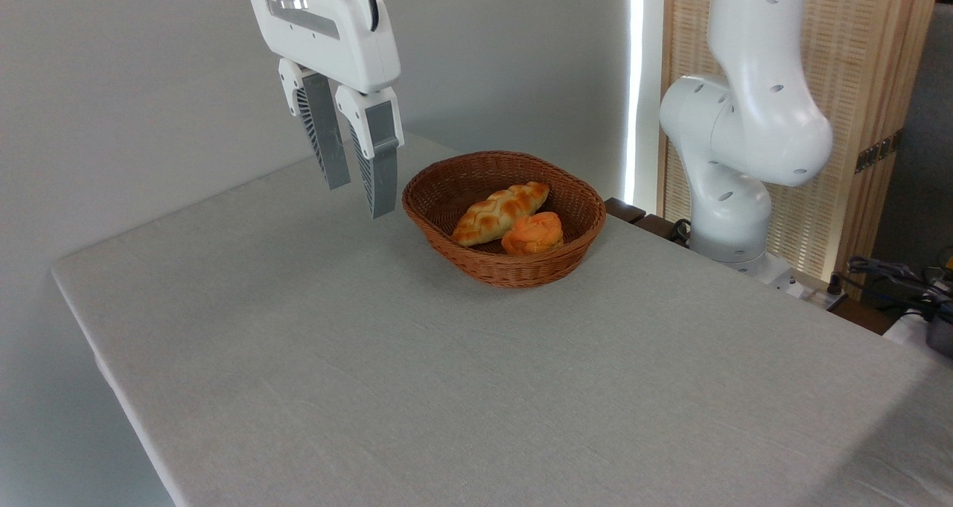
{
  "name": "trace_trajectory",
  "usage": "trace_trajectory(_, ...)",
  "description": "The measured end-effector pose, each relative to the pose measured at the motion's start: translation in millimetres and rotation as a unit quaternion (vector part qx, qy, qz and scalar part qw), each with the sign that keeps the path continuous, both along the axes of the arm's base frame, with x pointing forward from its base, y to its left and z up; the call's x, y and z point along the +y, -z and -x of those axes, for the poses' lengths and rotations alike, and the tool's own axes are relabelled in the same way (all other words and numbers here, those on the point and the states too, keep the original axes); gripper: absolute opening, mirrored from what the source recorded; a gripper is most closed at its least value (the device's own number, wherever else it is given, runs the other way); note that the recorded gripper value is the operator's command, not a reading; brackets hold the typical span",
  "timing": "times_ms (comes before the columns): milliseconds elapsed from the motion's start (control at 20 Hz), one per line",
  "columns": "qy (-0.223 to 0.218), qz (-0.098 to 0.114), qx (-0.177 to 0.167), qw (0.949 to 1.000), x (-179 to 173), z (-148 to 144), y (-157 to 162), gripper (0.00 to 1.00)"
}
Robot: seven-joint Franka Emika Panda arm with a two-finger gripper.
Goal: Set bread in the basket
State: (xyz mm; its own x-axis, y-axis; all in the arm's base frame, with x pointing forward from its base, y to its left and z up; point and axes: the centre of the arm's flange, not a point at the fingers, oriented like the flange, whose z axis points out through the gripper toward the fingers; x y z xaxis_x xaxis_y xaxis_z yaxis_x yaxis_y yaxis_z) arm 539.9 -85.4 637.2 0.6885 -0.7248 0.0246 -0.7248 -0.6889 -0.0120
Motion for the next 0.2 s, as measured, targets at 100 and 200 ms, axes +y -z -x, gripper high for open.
trace_trajectory(100, -0.003, 0.0, 0.0, 1.0, 2.7, -0.4, 0.0, 1.0)
trace_trajectory(200, -0.004, 0.0, 0.0, 1.0, 3.4, -0.5, 0.0, 1.0)
